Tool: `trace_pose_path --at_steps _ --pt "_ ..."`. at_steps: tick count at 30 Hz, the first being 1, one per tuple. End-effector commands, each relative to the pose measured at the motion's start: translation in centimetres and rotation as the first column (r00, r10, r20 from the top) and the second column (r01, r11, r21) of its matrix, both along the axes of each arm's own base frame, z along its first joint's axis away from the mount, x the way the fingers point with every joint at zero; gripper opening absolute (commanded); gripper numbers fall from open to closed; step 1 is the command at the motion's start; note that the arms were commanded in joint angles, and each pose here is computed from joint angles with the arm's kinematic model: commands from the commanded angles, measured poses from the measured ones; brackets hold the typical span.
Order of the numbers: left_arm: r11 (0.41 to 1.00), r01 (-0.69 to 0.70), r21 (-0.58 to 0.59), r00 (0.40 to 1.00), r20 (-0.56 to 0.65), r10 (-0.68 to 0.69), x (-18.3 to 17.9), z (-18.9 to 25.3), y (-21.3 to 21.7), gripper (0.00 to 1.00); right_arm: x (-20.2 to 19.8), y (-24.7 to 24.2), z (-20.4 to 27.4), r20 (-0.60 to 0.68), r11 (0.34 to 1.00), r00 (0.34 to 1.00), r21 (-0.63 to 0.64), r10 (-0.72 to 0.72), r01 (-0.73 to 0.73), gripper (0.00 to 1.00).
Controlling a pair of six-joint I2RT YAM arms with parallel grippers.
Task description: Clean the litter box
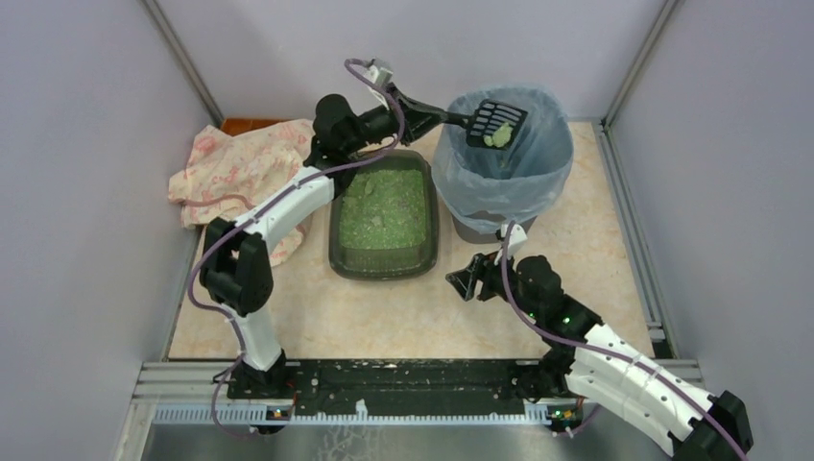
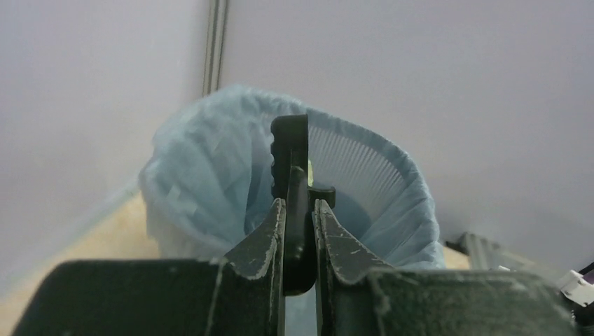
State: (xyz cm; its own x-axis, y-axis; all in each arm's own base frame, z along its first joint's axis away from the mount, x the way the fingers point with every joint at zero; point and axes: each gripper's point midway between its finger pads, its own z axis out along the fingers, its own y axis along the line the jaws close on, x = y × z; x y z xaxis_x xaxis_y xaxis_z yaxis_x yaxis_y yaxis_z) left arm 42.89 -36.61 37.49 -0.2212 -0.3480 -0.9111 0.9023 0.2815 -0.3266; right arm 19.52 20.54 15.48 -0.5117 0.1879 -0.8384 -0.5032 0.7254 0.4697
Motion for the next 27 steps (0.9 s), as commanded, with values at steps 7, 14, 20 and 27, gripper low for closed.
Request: trace_pose_path --at_steps 7,14,20,27 --pt "0.974 -0.154 0.167 0.906 0.418 0.071 -4.1 3.9 -2.0 0.0 0.5 1.2 0.9 0.039 0.999 0.998 0.018 0.041 -0.042 0.63" --pt "0.977 -0.187 0.102 0.917 0.375 0.136 -4.0 5.3 -1.1 0.0 0.5 1.1 1.0 0.036 0.999 0.999 0.016 0.038 -0.038 0.63" --pt "0.971 -0.223 -0.081 0.964 0.127 0.232 -3.5 9.5 2.0 0.0 0.3 0.9 0.7 0.033 0.999 0.999 0.015 0.034 -0.034 0.64" --pt "0.931 -0.262 -0.252 0.95 -0.24 0.202 -1.7 10.7 10.0 0.0 0.2 0.8 0.4 0.031 0.999 0.999 0.016 0.032 -0.032 0.63"
